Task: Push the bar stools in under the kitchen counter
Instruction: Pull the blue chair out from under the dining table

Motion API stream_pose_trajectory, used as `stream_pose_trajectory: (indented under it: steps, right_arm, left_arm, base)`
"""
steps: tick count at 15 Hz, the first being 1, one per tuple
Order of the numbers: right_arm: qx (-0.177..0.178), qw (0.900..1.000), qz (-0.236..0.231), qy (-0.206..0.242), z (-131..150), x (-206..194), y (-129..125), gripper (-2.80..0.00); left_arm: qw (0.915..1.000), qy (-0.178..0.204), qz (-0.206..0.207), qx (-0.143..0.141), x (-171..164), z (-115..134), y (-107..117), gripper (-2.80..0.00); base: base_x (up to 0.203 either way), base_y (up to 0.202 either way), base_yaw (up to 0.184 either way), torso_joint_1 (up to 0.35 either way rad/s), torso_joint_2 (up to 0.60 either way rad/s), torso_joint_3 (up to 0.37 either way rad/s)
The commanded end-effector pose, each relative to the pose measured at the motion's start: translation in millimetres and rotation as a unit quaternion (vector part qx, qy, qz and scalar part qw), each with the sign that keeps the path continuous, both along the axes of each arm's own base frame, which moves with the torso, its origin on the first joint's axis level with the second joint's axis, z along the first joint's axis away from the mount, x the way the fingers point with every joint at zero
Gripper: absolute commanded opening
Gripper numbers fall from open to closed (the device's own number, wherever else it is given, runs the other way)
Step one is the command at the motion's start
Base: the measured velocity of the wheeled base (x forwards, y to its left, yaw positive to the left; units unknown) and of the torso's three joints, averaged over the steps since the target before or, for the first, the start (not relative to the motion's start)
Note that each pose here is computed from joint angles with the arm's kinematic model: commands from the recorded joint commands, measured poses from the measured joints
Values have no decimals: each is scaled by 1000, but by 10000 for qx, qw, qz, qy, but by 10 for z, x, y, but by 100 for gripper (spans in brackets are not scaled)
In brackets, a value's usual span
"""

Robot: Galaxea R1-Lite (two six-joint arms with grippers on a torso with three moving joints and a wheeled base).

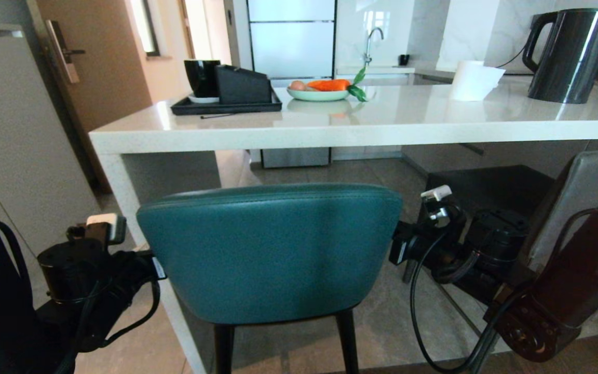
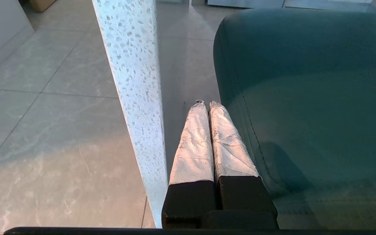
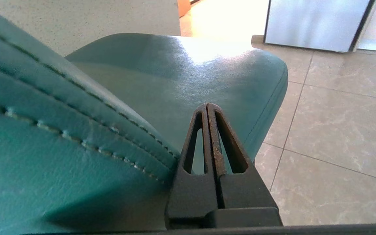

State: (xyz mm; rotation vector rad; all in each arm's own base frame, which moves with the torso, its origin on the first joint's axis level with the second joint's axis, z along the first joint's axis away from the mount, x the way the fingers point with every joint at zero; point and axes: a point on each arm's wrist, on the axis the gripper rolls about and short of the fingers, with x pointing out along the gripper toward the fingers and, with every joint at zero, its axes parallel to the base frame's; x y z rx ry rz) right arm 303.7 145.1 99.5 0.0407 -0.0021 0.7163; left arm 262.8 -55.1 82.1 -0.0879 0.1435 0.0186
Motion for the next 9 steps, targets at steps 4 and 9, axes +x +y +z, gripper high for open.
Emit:
stream_pose_trajectory:
  steps: [4,9]
  right_arm:
    - [-19,10000,32,42,-24,-13,16,-280]
    - [-22,10000,17,48,-31,-4,9,-280]
  left_arm:
    - [10000,-23,11,9,-4,8,0,-280]
    - [10000,-46,-7,19,-1,17,-9,-280]
  base:
    - [-176,0,-2,2,4,-1]
    - [-196,0,0,1,2,3]
